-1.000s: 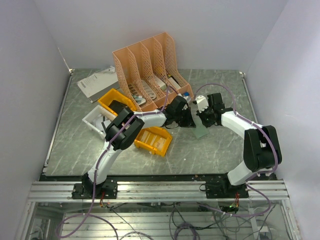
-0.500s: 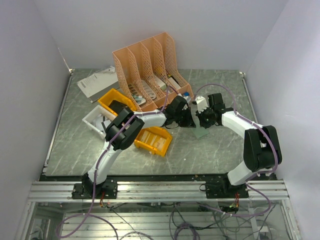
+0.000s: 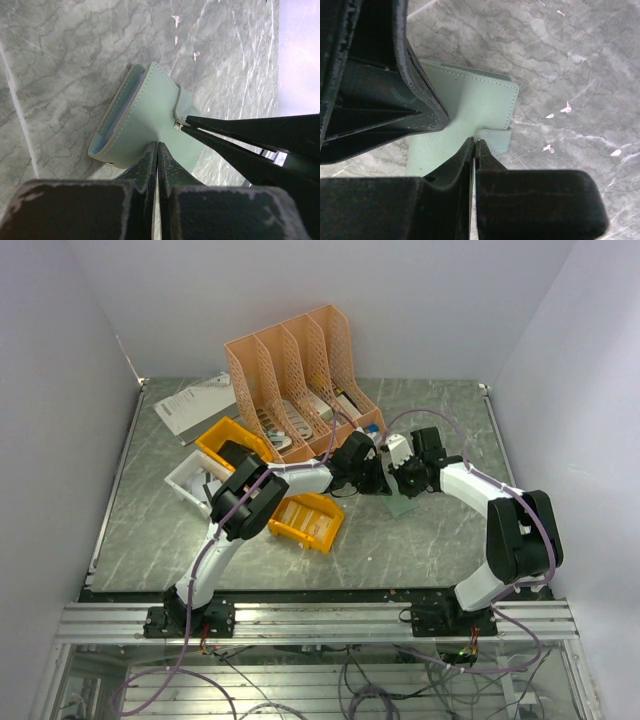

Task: Put the credit cards into the card holder
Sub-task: Close the card holder at the center of the board.

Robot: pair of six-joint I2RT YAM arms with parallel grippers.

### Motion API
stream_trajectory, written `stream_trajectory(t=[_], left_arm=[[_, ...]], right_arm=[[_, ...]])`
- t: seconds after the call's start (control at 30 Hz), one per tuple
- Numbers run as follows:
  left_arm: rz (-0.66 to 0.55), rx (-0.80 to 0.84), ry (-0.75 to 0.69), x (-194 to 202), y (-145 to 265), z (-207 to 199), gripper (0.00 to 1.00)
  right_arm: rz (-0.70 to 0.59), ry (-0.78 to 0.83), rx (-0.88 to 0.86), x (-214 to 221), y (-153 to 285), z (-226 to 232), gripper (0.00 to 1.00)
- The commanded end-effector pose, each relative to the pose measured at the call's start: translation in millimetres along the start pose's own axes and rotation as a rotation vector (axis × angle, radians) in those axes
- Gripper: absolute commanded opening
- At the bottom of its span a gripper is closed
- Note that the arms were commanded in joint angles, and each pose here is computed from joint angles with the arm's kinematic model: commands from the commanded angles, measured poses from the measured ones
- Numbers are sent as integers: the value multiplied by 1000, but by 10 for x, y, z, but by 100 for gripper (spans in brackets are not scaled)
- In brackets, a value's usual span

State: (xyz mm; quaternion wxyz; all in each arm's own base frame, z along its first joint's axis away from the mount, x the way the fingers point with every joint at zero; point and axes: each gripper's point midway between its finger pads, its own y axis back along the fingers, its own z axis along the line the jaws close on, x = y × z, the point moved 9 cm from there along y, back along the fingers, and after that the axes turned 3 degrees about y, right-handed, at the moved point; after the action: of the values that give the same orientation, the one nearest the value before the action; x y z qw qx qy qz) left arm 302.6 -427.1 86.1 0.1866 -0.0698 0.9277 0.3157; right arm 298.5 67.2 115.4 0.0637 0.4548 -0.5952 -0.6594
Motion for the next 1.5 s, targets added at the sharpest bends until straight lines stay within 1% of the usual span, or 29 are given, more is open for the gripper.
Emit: stream_trajectory(t=[0.0,0.2,0.37,0.7,0.87,1.3,1.47], left_arm=[[48,-24,10,102,-62,115,7],[50,-21,19,109,-67,150,7],[48,-4,28,105,-64,151,7],[48,84,90,122,-59,222,7],[44,93,99,101,-43,251,7],[40,116,120,62,-31,312,7],[34,153,145,44,-27,347,7]], right_arm=[[47,35,-7,51,-51,68,0],[62,51,-15,93,-33,90,0],[100,55,-28,141,-109,110,0],[140,66,-66,225,-146,196,0],[165,88,-78,278,-154,252,0],[295,143,-85,491,-226,391,0],[335,175,-102,577,-240,499,0]])
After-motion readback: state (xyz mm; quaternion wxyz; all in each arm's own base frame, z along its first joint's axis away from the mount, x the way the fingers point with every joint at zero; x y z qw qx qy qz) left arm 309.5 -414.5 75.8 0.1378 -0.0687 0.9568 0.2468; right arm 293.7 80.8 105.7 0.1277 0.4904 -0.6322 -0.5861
